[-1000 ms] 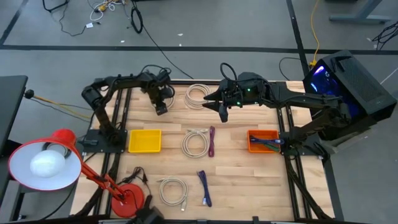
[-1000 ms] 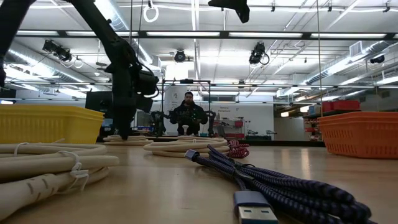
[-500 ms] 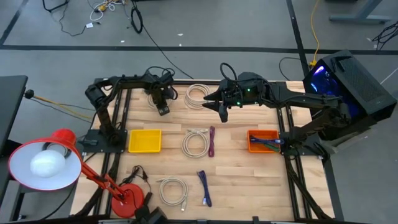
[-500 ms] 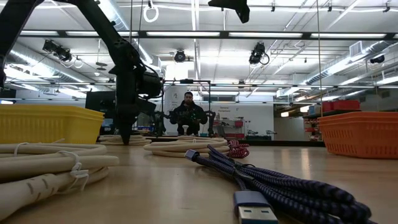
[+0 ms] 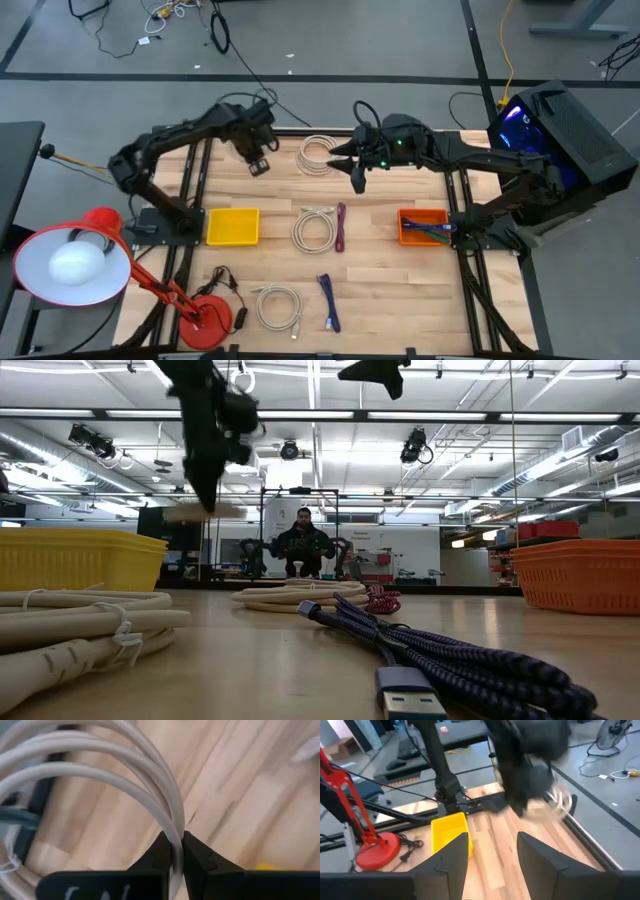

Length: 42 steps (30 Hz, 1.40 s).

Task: Pick & Place USB Port
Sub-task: Put the light brown HDMI cable into the yellow bin

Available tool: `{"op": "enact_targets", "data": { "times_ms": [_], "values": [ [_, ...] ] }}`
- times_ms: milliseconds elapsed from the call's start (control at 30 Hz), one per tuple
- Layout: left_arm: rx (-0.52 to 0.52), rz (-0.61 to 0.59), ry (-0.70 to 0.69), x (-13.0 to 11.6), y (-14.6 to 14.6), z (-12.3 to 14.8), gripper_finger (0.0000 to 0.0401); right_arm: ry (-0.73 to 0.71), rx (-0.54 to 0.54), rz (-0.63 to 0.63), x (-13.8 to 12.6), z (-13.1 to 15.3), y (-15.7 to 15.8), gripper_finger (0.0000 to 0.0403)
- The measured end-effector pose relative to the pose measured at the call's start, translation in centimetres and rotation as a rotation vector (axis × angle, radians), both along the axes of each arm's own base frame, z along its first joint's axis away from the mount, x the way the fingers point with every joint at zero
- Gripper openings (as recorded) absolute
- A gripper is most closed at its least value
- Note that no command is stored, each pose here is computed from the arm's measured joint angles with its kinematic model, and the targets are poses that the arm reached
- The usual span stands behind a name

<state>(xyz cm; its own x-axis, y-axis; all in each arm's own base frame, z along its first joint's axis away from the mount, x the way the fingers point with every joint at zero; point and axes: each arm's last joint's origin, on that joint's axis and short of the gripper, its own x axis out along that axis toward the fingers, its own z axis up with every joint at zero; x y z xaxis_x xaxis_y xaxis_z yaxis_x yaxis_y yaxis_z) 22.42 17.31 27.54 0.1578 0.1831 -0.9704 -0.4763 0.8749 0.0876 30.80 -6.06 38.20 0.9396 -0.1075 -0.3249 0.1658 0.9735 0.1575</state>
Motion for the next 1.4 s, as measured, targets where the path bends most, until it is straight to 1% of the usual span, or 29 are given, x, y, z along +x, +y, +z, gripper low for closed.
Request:
{"op": "enact_targets", "data": {
  "times_ms": [67,100,167,267,300,400,500,567,667,733,867,1067,1200,1267,1400],
  "values": [
    [0.016,0.024,0.015,-0.7,-1.5,2.0,0.0025,0.015,-0.007,-0.008,-0.1,-0.1,-0.4,0.0168],
    [0.031,0.034,0.025,-1.0,-2.3,3.0,0.0017,0.021,-0.012,-0.011,-0.2,-0.2,-0.6,0.0168],
    [0.092,0.066,0.007,-1.7,-3.8,5.3,0.0015,0.036,-0.021,-0.023,-0.3,-0.3,-1.1,0.0168],
    [0.134,0.124,0.016,-3.4,-6.5,8.0,0.0015,0.050,-0.045,-0.038,-0.6,-0.4,-1.8,0.0168],
    [0.138,0.155,-0.007,-3.8,-7.3,8.8,0.0015,0.051,-0.053,-0.043,-0.6,-0.4,-2.1,0.0168],
    [0.148,0.246,-0.146,-4.9,-9.6,11.0,0.0015,0.060,-0.070,-0.060,-0.9,-0.4,-2.8,0.0168],
    [0.132,0.295,-0.239,-5.7,-11.7,11.8,0.0015,0.062,-0.084,-0.066,-1.0,-0.4,-3.4,0.0168],
    [0.119,0.325,-0.253,-5.7,-12.7,11.9,0.0015,0.065,-0.093,-0.073,-1.2,-0.4,-3.8,0.0168],
    [0.075,0.338,-0.235,-5.6,-14.0,11.6,0.0015,0.064,-0.099,-0.071,-1.3,-0.4,-4.3,0.0168],
    [0.035,0.332,-0.227,-5.4,-14.8,11.1,0.0015,0.061,-0.094,-0.055,-1.4,-0.4,-4.6,0.0168],
    [-0.006,0.362,-0.196,-5.1,-16.1,9.7,0.0015,0.058,-0.085,-0.043,-1.6,-0.4,-4.9,0.0168],
    [-0.120,0.271,-0.099,-4.9,-18.1,7.6,0.0015,0.080,-0.083,-0.049,-1.8,-0.6,-5.3,0.0168],
    [-0.137,0.270,-0.041,-4.9,-18.8,5.8,0.0015,0.080,-0.084,-0.051,-1.9,-0.6,-5.4,0.0168],
    [-0.150,0.252,-0.036,-4.6,-19.1,4.8,0.0015,0.080,-0.084,-0.052,-1.9,-0.6,-5.4,0.0168],
    [-0.182,0.227,-0.069,-3.7,-19.4,2.8,0.0015,0.080,-0.083,-0.052,-1.9,-0.6,-5.4,0.0168]
  ]
}}
